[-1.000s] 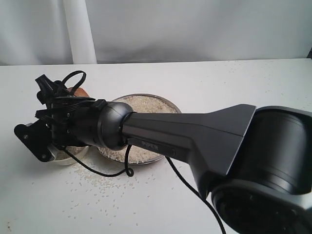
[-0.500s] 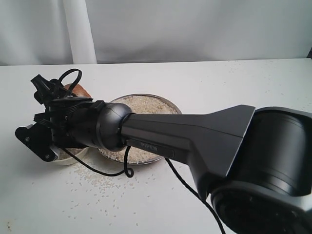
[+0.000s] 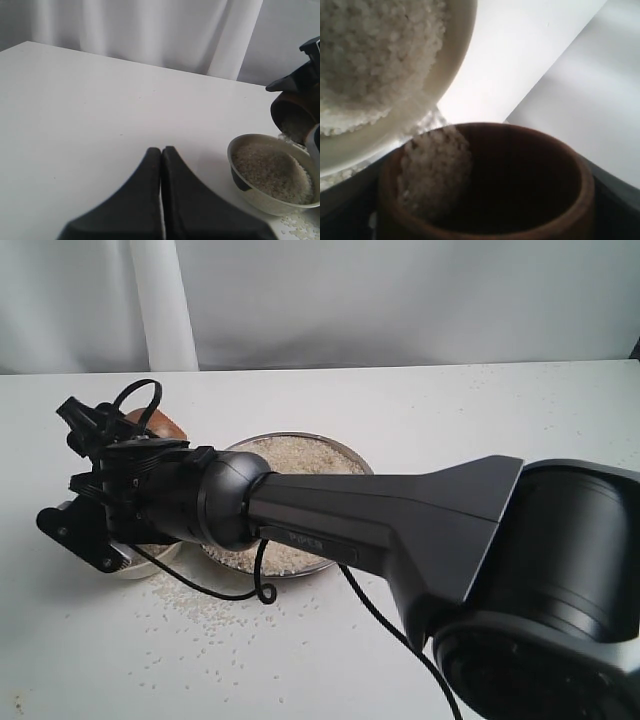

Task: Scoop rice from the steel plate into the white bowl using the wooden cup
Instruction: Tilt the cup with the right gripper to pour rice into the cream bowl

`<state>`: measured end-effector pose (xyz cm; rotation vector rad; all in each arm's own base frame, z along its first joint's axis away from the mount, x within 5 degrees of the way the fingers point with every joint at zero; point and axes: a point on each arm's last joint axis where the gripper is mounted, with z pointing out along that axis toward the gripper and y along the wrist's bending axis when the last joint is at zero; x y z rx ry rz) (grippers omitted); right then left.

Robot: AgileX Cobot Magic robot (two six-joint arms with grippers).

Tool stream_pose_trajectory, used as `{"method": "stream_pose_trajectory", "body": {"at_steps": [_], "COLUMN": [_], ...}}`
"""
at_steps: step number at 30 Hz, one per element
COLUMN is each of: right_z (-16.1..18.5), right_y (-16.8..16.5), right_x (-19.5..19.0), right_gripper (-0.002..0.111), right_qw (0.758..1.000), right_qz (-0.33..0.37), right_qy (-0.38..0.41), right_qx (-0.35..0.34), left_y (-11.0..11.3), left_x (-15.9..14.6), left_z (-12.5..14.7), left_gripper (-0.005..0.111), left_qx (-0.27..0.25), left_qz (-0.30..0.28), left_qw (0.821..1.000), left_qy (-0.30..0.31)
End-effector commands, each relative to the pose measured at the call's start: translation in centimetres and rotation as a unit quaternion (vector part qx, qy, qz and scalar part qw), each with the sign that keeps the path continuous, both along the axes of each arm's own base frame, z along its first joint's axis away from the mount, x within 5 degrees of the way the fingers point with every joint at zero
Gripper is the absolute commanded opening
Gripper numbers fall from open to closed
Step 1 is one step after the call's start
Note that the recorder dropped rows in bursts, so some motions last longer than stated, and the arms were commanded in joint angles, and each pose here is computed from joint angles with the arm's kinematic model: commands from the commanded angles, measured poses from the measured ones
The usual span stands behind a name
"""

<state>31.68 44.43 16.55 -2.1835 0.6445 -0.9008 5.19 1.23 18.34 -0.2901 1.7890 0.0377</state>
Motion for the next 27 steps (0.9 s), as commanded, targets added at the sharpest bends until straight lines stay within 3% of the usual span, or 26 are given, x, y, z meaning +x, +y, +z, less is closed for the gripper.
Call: {"method": "stream_pose_trajectory", "body": {"at_steps": [1,27], "right_z": [0.79,1.45], "right_y": [0.09,0.66], "right_x": [-0.04,-0.30], "right_gripper": [0.000,0.000], "right_qw": [1.000,0.991], "right_qz": [0.011,0.065], "right_qy": [-0.019,-0.096], "right_qx": [-0.011,-0.068], "left_y": [-0.02,-0.02], "left_x": [0.07,0.07], "left_z": [-0.01,-0.01], "left_gripper": [0.000,0.000], "left_qx": [-0.004,-0.004], "left_qz": [-0.001,-0.001], "left_qw": [1.000,1.000], "left_qy": [0.000,0.000]}}
